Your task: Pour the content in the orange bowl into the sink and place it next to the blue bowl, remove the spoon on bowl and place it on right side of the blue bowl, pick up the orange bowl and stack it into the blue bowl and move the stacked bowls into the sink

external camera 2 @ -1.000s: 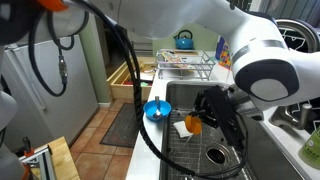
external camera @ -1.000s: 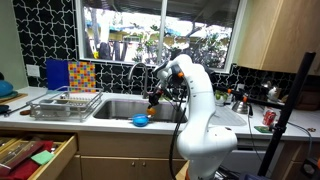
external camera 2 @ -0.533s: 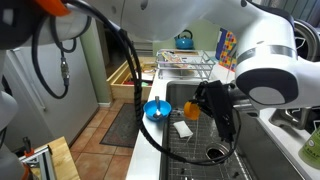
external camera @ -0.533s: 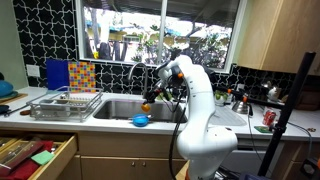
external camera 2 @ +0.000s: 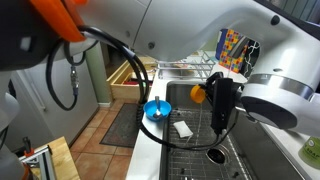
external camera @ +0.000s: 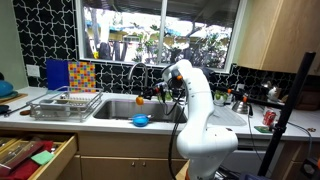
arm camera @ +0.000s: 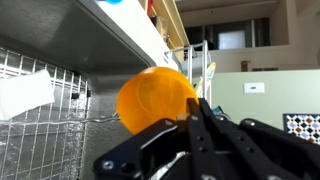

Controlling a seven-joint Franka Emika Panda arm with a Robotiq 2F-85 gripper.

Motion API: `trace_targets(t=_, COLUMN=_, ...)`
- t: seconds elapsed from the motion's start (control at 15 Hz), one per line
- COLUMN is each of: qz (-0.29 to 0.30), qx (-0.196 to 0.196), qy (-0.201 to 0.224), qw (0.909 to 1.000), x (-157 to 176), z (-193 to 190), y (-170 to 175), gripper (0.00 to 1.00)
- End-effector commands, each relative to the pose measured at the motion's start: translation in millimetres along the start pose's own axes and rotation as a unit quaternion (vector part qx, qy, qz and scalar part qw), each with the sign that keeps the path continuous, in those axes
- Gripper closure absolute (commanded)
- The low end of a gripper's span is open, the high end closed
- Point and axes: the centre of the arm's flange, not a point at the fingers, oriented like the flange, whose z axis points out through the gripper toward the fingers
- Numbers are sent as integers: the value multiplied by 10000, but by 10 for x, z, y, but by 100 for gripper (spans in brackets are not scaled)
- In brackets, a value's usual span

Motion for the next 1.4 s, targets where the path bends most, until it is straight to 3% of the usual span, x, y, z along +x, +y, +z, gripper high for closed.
trace_targets(t=0.0, qz=497, qx=506, qy=323, qw=9970, x=133, z=-81, y=70, gripper=99)
trace_targets(t=0.8, qz=1083, qx=345, qy=319, qw=9930, x=139, z=-133, y=116, gripper=99)
trace_targets(t=1.07, qz=910, qx=-453, qy=25, qw=9948, x=34, z=-74, y=17, gripper=99)
trace_targets(t=1.33, qz=443, qx=-1423, qy=-265, qw=9885, x=-128, z=125, y=-96, gripper=99)
